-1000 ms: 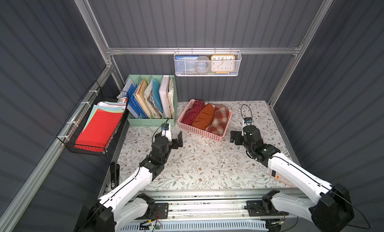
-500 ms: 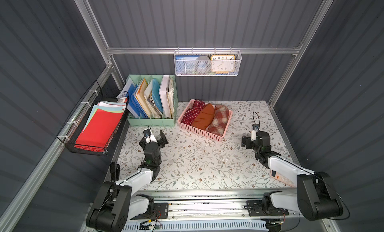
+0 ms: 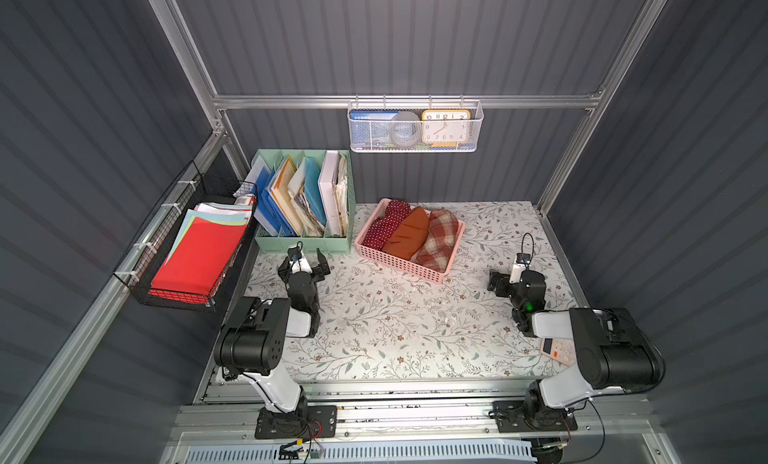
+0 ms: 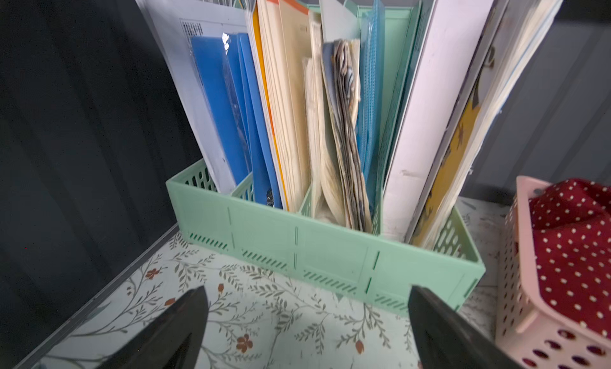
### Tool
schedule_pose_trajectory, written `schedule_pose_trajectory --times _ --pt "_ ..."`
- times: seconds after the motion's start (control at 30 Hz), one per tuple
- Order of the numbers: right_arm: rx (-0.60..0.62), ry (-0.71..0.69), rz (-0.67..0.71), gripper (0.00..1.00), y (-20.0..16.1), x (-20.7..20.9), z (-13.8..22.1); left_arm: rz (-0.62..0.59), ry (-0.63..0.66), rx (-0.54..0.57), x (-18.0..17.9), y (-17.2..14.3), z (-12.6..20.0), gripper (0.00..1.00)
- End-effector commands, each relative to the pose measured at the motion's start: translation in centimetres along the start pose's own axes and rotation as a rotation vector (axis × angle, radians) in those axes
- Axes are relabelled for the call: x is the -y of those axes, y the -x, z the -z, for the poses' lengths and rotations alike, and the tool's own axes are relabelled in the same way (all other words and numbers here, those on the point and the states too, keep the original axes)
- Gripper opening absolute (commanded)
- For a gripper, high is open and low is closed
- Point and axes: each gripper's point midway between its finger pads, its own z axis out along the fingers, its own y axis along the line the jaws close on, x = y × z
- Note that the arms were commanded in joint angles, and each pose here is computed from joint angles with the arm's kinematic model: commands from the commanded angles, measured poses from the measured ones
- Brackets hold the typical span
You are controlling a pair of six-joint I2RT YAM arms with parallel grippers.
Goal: Roll up the skirts
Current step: Reset both arms
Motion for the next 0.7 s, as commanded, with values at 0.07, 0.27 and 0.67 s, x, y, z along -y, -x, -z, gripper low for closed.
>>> schedule_pose_trajectory --times 0.07,0.27,0.67 --pt "0.054 0.035 0.004 0.99 0.72 -0.72 0.11 0.002 0.000 0.010 -0.13 0.16 0.12 1.00" --pt "0.024 0.028 0.010 0.99 0.57 -0.77 0.18 0.002 -0.001 -0.002 -0.10 0.04 0.06 1.00" --pt "-0.015 0.017 -0.003 0.99 0.34 -0.50 -0.10 0.002 -0.001 -0.008 -0.06 -0.05 0.05 1.00"
